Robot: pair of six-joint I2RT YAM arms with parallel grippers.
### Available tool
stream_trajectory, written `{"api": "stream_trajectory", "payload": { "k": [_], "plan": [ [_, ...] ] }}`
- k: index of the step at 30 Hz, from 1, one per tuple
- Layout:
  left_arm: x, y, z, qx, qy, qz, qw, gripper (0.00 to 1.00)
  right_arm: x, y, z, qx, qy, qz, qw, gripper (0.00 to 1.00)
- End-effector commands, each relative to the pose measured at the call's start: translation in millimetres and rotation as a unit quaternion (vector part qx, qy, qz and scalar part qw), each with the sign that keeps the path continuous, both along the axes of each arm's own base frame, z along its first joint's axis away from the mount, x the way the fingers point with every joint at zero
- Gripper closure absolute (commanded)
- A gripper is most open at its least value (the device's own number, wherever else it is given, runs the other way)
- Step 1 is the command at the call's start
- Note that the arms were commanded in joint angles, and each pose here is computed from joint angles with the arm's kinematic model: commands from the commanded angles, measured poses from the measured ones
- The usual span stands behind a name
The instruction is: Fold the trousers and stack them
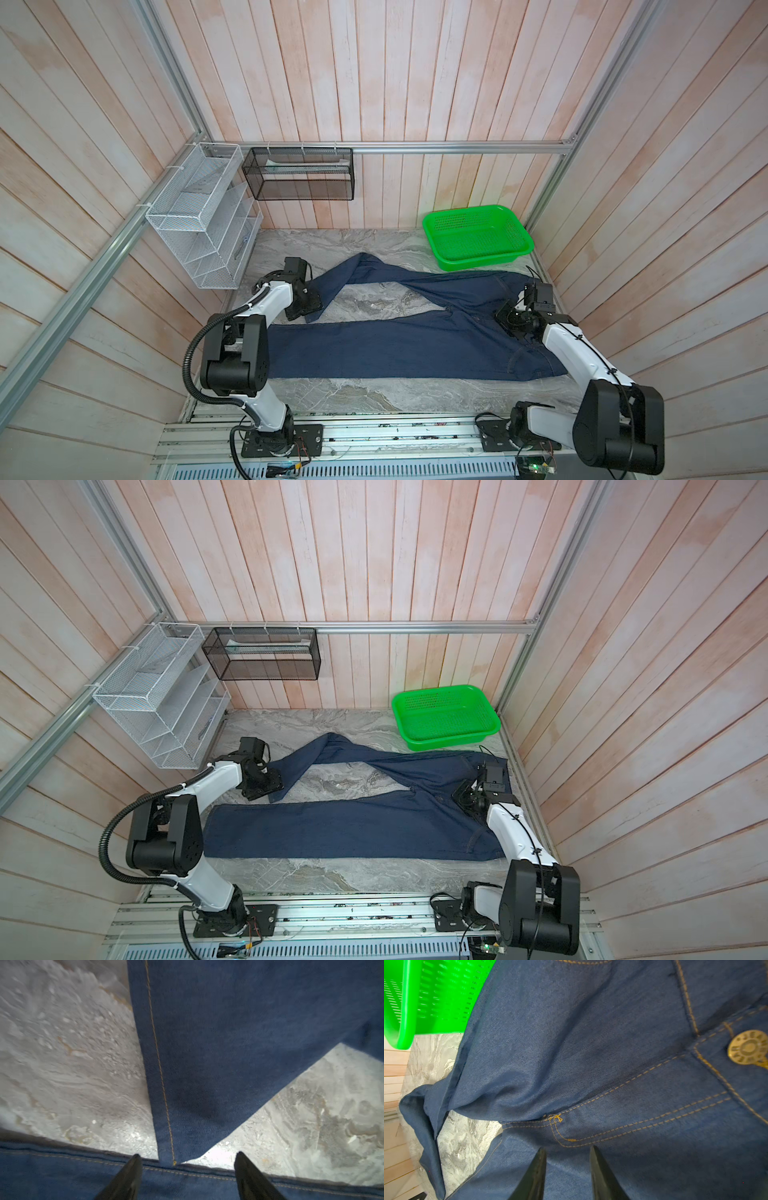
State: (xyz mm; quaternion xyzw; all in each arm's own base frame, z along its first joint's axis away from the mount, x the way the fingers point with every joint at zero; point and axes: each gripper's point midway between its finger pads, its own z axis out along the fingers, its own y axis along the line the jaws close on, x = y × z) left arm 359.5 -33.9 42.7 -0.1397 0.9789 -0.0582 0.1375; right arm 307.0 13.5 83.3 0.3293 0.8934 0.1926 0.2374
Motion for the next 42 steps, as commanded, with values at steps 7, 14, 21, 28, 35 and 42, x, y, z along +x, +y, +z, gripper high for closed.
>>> {"api": "stream_trajectory", "payload": {
  "k": [7, 14, 21, 28, 35, 42],
  "plan": [
    [-11.4, -2.2, -34.4, 0.011, 0.041, -0.011, 0.999, 0.38, -5.9, 5.5, -18.9, 0.004, 0.019, 0.003, 1.0, 0.64],
    [-5.6, -0.2, -13.0, 0.018, 0.011, -0.015, 1.0, 0.91, -8.0, 5.4, -22.0, 0.006, 0.022, 0.001, 1.0, 0.65],
    [-2.9, -8.2, 116.5, -0.009, -0.148, -0.03, 0.988, 1.0, -10.4, 6.4, -14.7, 0.002, 0.015, 0.005, 1.0, 0.65],
    [-58.9, -2.9, 217.4, -0.008, -0.235, -0.039, 0.971, 1.0, -19.5, 1.2, -15.0, -0.016, 0.016, 0.001, 1.0, 0.65],
    [-79.1, 2.3, 278.4, -0.01, -0.286, -0.02, 0.958, 1.0, -25.8, -6.6, -19.2, -0.038, 0.023, -0.008, 0.999, 0.65],
    [-40.2, 8.9, 220.5, -0.05, -0.228, 0.012, 0.972, 1.0, -28.0, -13.5, -34.9, -0.056, 0.047, -0.012, 0.997, 0.65]
  ]
}}
